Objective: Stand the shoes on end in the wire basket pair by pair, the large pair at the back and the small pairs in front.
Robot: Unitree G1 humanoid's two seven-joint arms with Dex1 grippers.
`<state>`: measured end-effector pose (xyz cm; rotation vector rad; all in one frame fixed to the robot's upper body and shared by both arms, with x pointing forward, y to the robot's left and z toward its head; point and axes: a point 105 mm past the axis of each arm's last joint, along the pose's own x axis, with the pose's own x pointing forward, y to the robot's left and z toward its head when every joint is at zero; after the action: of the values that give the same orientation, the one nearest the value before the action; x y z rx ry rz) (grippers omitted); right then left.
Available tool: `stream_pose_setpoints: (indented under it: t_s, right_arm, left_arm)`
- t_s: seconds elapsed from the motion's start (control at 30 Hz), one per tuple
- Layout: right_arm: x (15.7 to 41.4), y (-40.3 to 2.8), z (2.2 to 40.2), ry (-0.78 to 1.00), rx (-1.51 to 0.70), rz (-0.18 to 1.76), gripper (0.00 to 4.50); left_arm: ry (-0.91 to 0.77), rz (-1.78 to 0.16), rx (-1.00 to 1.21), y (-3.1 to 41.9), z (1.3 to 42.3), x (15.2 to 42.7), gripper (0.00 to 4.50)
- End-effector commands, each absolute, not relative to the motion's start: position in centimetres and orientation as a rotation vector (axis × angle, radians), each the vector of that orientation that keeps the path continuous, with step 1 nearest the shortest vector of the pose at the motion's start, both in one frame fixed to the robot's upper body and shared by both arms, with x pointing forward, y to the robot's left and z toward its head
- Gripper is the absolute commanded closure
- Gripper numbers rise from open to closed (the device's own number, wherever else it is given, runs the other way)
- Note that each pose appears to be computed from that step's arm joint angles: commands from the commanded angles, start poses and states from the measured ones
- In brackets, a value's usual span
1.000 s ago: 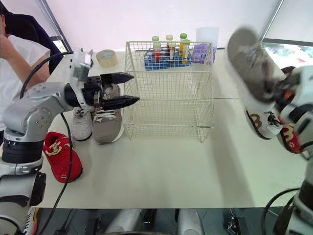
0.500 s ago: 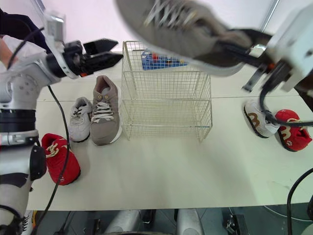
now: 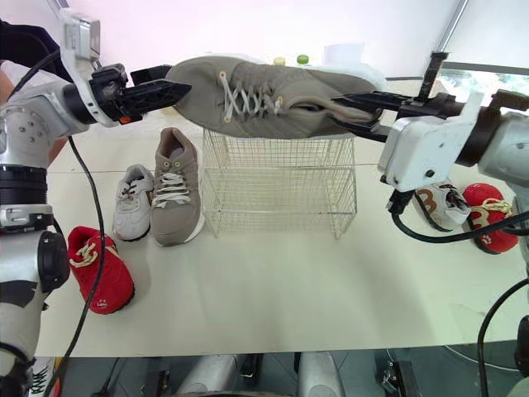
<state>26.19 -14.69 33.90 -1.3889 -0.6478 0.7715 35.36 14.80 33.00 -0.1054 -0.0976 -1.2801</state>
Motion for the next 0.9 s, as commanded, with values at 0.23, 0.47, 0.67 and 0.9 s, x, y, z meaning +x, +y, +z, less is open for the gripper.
stream_pose_setpoints:
  t_s: [0.23,0.47,0.67,0.9]
  right_arm:
    - [25.0,-13.4,36.7,-0.786,-1.416,0.758,4.35]
    - [25.1,-14.0,36.8,-0.691,-1.258,0.812,3.03]
    - [24.5,-16.7,38.6,-0.513,-0.781,0.818,0.02]
    - [22.8,-21.5,36.1,-0.336,-0.122,0.807,0.02]
  left_arm:
    - [-0.083,-1.321,-0.02,14.4,32.5,34.3,2.31]
    - [-0.096,-1.309,-0.018,14.1,32.4,34.6,3.95]
    - [-0.118,-1.312,-0.087,13.9,32.4,34.4,3.95]
    - [-0.173,-1.32,-0.204,13.5,33.4,33.6,3.95]
